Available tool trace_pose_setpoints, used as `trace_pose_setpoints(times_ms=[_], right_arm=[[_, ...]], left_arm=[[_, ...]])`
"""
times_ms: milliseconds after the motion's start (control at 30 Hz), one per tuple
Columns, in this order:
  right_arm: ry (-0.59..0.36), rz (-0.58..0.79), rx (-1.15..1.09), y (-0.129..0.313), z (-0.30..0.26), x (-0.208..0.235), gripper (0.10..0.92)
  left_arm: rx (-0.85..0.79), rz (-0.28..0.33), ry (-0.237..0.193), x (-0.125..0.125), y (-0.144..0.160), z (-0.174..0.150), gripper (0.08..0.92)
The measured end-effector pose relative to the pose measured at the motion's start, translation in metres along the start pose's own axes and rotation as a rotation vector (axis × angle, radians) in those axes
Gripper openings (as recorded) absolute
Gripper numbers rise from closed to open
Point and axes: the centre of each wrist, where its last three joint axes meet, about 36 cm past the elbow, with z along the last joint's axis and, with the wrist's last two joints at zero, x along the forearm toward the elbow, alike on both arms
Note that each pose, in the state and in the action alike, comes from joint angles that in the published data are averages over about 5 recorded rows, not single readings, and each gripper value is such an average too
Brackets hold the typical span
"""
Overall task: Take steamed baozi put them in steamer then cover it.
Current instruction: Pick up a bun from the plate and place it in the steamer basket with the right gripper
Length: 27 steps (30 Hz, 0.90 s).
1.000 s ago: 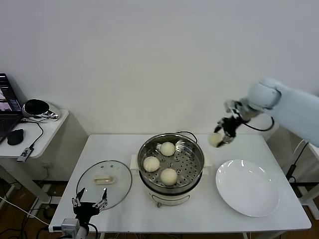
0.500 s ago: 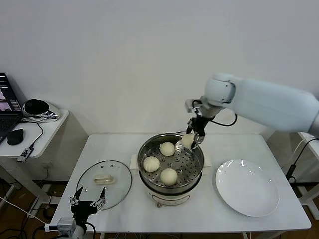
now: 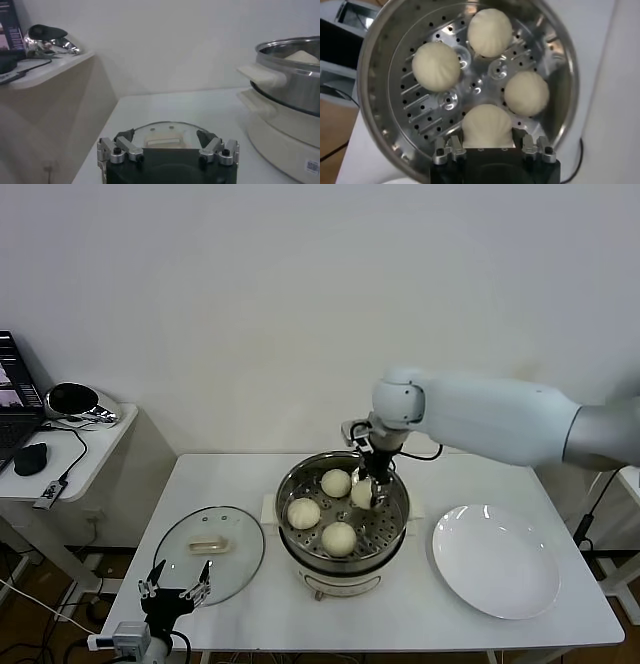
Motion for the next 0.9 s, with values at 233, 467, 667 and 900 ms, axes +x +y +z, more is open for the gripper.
trace_pose_setpoints(times_ms=[233,467,667,900], right_arm=[[0.015,-0.008,0.006,0.002,-0.003,-0.016,0.602],[0.015,-0.007,0.006,0.007,-0.002,-0.017,0.684],[-0.009,0.011,-0.005,0.011,0.006,-0.002,0.812],[-0.115,0.095,-0.060,0.025,0.041,0.028,0.823]], left_arm=[[0.007,0.001,-0.001,0.000,-0.002,0.000,0.823],[0.010,-0.002,0.001,-0.001,-0.002,0.001,0.823],[0.014,0.004,0.002,-0.003,-0.004,0.001,0.823],[0.013,0.012,0.007,-0.003,-0.005,0.002,0.823]])
